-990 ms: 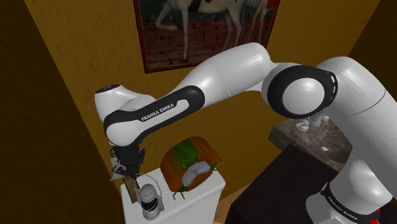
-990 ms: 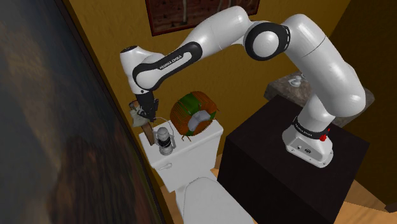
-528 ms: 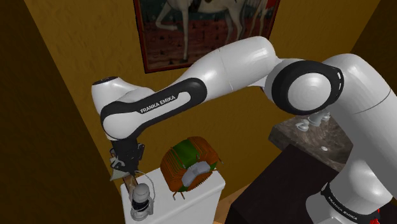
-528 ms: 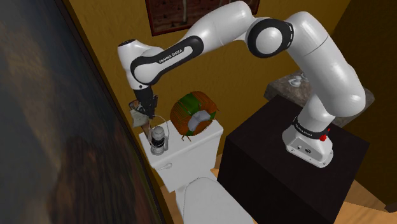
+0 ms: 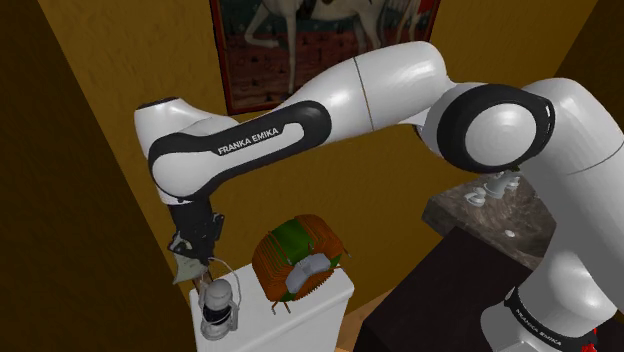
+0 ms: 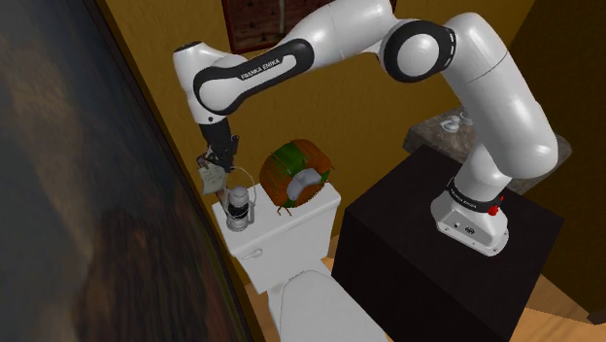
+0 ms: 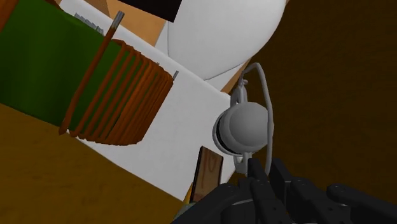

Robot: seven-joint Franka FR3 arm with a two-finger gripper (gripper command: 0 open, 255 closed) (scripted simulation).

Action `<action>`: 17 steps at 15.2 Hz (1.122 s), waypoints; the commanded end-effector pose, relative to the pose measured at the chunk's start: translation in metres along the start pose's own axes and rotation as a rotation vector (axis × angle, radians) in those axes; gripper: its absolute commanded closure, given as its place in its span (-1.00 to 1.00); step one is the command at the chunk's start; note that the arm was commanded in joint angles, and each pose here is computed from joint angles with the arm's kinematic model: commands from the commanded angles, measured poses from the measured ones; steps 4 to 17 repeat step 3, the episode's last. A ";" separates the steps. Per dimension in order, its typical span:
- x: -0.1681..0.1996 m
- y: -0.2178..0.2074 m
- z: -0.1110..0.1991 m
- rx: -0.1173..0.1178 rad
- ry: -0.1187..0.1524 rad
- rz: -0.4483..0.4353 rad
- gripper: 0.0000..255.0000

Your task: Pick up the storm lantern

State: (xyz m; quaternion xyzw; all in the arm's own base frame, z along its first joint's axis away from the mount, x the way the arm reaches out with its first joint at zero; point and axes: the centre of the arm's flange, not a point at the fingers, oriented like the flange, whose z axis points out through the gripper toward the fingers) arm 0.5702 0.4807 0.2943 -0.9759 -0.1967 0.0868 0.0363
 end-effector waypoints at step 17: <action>-0.002 -0.001 -0.013 0.000 0.001 0.000 1.00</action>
